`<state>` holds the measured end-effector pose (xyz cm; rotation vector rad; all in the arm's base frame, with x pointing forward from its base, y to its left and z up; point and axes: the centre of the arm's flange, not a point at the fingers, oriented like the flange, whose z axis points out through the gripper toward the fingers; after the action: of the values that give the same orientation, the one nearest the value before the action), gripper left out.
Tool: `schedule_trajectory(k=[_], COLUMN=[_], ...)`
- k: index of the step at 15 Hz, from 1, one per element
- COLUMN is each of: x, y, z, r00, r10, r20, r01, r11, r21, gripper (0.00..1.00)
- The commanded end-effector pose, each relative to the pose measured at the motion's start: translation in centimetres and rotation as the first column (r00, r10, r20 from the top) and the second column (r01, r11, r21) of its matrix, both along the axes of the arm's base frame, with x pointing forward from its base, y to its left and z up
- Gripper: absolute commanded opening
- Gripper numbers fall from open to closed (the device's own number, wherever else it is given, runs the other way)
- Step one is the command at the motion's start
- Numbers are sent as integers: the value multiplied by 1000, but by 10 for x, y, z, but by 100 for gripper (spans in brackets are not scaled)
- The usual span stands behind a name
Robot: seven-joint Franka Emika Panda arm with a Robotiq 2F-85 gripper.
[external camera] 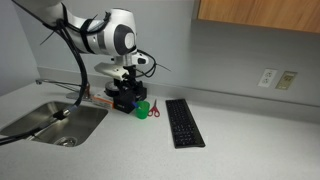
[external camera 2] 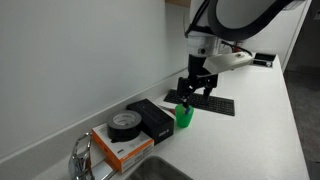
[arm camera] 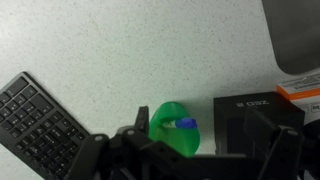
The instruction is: Take the pen out of the cup and put it on the counter
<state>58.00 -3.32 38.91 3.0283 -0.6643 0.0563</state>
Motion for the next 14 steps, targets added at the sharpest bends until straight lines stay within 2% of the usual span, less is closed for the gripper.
schedule_trajectory(k=[1,9,10,11,13,14], x=[24,39,41,42,44,45], y=[2,5,7,8,9,9], z=[-2,-26,-28,-30,-33,-34], r00=[1000,999,999,998,998,997], r10=[-21,-24,-21,-23,-19,-20], r20=[11,-39,-47,-52,-66,-71], r01=[22,21,17,18,14,14], r11=[999,996,996,996,997,996], r21=[-26,-85,-84,-84,-82,-82], gripper=[100,100,97,74,69,60])
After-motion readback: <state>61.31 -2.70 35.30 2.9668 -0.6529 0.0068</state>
